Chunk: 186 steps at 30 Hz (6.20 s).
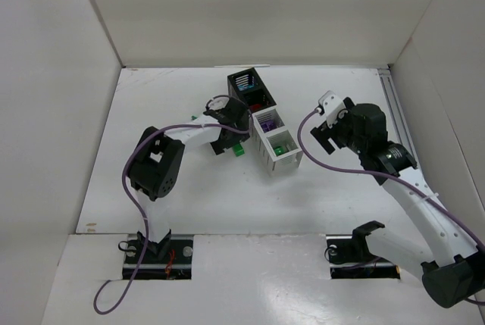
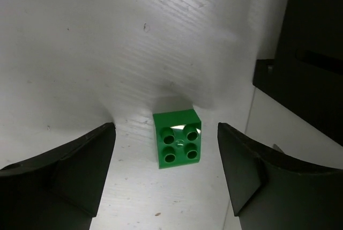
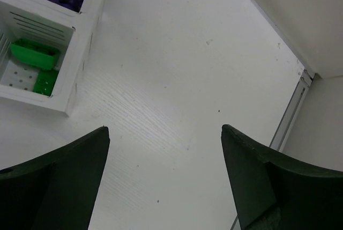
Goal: Sort the legos into containers by color
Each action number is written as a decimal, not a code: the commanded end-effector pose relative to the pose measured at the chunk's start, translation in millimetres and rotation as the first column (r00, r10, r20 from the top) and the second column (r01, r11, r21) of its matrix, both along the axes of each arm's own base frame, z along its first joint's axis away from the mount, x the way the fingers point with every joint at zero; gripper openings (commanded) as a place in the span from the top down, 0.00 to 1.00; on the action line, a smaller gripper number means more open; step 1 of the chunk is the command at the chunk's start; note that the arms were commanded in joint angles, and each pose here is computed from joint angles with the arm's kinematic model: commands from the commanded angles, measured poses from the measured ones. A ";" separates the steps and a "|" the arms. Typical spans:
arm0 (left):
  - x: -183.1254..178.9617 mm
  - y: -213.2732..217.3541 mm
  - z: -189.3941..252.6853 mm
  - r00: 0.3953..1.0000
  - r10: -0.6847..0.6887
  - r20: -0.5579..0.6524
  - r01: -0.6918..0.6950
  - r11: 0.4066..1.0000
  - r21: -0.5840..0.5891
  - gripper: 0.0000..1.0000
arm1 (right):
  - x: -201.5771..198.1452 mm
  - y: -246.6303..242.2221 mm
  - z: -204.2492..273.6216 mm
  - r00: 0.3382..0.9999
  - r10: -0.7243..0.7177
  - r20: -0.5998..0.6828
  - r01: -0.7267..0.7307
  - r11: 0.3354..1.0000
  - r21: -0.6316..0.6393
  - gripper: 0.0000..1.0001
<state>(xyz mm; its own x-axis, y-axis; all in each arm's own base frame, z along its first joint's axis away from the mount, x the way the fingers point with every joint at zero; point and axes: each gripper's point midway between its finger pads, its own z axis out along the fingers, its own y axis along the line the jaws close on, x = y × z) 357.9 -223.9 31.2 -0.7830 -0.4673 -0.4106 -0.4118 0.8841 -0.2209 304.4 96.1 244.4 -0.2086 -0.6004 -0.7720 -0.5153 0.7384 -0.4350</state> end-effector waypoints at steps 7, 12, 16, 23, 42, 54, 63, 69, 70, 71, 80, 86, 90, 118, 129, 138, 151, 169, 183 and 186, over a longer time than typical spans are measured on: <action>0.1 -0.9 1.9 0.999 0.030 -0.028 -0.030 0.999 0.010 0.42 | -0.9 -9.4 -6.5 1.000 -0.019 -0.001 0.019 1.000 -0.019 0.11; -8.4 4.8 4.0 0.998 0.045 -0.040 -0.042 0.996 0.073 0.64 | -3.0 -18.0 -2.4 0.999 -0.032 0.022 0.032 0.999 -0.027 0.11; -14.8 4.0 24.6 0.999 0.043 -0.013 -0.042 0.997 0.069 0.79 | -6.6 -24.4 -2.8 0.998 -0.051 0.025 0.051 0.998 -0.031 0.11; -29.8 -13.7 103.1 0.987 -0.002 0.162 0.000 1.000 0.017 0.85 | -14.4 -37.3 -4.2 0.996 -0.084 0.041 0.085 0.995 -0.043 0.09; -28.6 -142.6 192.7 0.896 -0.197 0.398 0.239 0.969 -0.058 0.79 | -19.5 -46.4 -0.3 0.993 -0.107 0.058 0.109 0.993 -0.033 0.06; -48.4 -132.7 204.0 0.885 -0.196 0.422 0.247 0.966 -0.070 0.38 | -17.9 -41.5 5.4 0.994 -0.086 0.072 0.088 0.996 -0.017 0.01; -64.8 -62.1 198.2 0.915 -0.063 0.400 0.076 0.997 -0.017 0.08 | 1.9 22.7 26.2 0.962 0.247 0.120 -0.246 0.969 -0.021 0.01; -102.9 54.5 149.7 0.936 0.190 0.297 -0.197 0.980 -0.007 0.00 | 2.1 144.4 55.9 0.796 0.579 0.178 -0.575 0.815 -0.078 0.01; -109.3 66.4 144.9 0.931 0.222 0.291 -0.227 0.974 -0.016 0.00 | 2.9 160.3 60.1 0.779 0.600 0.185 -0.596 0.799 -0.082 0.01; -120.5 77.5 149.8 0.917 0.279 0.284 -0.266 0.960 -0.084 0.00 | 5.2 173.8 60.9 0.768 0.614 0.179 -0.610 0.788 -0.085 0.01; -173.1 131.7 124.4 0.853 0.470 0.226 -0.411 0.873 -0.263 0.00 | 72.6 327.6 0.7 0.783 0.622 0.011 -0.622 0.783 0.028 0.02; -187.1 145.1 122.2 0.841 0.499 0.208 -0.443 0.857 -0.264 0.00 | 119.1 395.4 -52.9 0.814 0.579 -0.043 -0.568 0.810 0.144 0.08; -192.1 149.9 121.0 0.846 0.495 0.200 -0.448 0.862 -0.238 0.00 | 148.9 430.4 -72.4 0.855 0.519 0.003 -0.506 0.834 0.220 0.09; -191.0 153.5 126.8 0.830 0.508 0.231 -0.443 0.851 -0.281 0.00 | 172.8 436.8 -202.7 0.896 0.414 -0.160 -0.360 0.889 0.282 0.43; -192.4 154.8 132.7 0.825 0.517 0.230 -0.447 0.845 -0.295 0.00 | 173.8 425.8 -206.5 0.914 0.353 -0.199 -0.298 0.918 0.261 0.76; -193.4 155.7 139.4 0.832 0.498 0.243 -0.426 0.856 -0.294 0.00 | 164.2 442.9 -116.4 0.861 0.509 0.010 -0.494 0.830 0.259 0.86; -166.7 134.9 175.3 0.853 0.371 0.366 -0.276 0.917 -0.288 0.00 | 66.3 281.9 35.3 0.807 0.549 0.219 -0.581 0.805 0.119 0.91; -97.0 101.0 156.8 0.916 0.202 0.348 -0.155 0.975 -0.158 0.00 | 13.2 149.6 -19.4 0.878 0.478 0.011 -0.478 0.877 0.050 0.88; -92.2 108.4 146.5 0.924 0.198 0.328 -0.161 0.978 -0.136 0.00 | 1.6 128.6 -10.3 0.897 0.441 0.019 -0.441 0.896 0.049 0.49; -92.3 110.6 151.9 0.918 0.204 0.340 -0.167 0.977 -0.136 0.00 | 0.6 120.6 7.0 0.899 0.433 0.063 -0.436 0.898 0.051 0.44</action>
<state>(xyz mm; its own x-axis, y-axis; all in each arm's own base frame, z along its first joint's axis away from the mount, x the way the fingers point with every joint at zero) 262.6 -117.1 171.5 -0.5160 -0.6465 -0.5619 -0.4557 0.7627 -0.4590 305.0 225.1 227.2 0.0610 -0.6016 -0.7965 -0.8007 0.4469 -0.3989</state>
